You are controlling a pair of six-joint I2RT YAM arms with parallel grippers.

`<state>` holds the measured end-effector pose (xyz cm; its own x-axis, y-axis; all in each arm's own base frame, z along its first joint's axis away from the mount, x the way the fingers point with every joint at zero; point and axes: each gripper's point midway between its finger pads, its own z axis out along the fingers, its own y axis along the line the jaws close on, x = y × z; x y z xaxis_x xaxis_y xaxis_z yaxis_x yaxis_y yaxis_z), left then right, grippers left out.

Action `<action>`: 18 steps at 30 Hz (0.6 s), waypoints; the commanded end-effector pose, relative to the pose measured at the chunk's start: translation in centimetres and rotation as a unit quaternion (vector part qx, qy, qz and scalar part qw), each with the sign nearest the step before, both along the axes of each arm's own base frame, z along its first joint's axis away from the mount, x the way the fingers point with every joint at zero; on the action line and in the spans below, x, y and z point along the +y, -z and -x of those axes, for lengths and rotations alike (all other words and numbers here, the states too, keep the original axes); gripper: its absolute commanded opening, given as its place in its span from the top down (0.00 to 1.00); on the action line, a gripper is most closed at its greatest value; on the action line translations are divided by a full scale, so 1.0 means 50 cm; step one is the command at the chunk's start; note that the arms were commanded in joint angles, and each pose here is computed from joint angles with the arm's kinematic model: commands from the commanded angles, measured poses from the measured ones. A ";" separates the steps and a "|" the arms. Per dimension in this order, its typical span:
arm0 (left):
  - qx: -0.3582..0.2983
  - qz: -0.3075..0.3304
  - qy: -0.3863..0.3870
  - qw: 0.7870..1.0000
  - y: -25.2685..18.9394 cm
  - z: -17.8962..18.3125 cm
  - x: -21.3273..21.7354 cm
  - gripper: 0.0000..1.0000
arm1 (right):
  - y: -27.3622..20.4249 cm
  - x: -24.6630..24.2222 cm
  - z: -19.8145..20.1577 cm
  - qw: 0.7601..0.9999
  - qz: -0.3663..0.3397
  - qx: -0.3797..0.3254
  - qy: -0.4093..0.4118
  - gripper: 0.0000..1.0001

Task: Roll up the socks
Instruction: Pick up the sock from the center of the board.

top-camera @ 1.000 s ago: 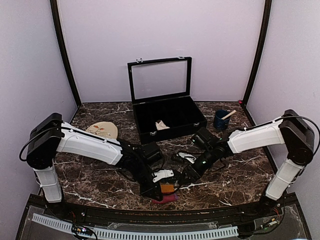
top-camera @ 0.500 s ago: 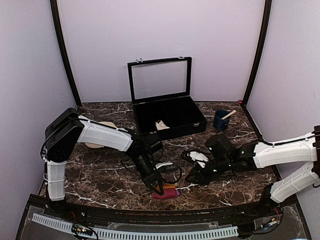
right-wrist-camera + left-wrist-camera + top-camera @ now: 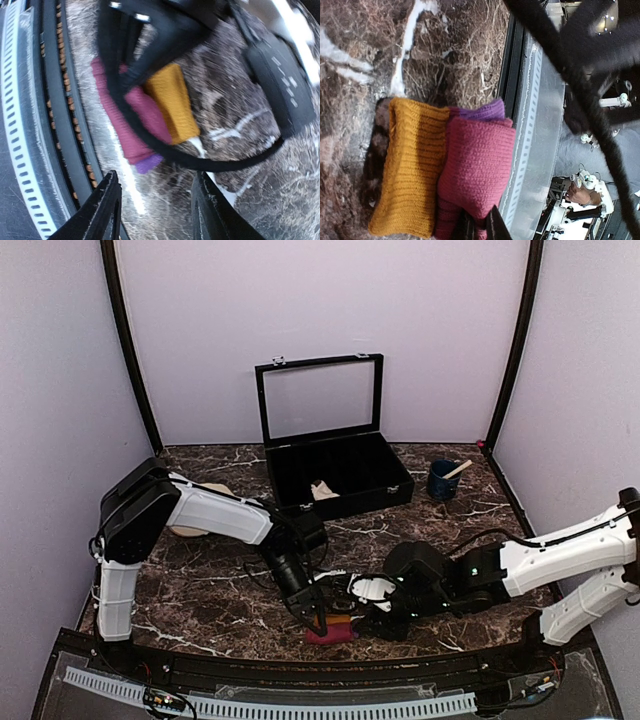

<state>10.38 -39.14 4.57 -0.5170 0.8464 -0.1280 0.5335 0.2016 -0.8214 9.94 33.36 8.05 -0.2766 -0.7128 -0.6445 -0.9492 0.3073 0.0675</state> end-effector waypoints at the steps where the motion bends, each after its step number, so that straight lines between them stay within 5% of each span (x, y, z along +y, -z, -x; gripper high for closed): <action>1: 0.020 -0.002 0.005 1.000 -0.004 0.008 0.004 1.00 | -0.020 0.035 0.017 0.999 0.000 -0.038 -0.030 0.55; 18: 0.029 -0.011 0.006 0.999 0.006 0.018 0.015 1.00 | 0.022 0.096 0.044 0.993 0.043 -0.072 -0.089 0.53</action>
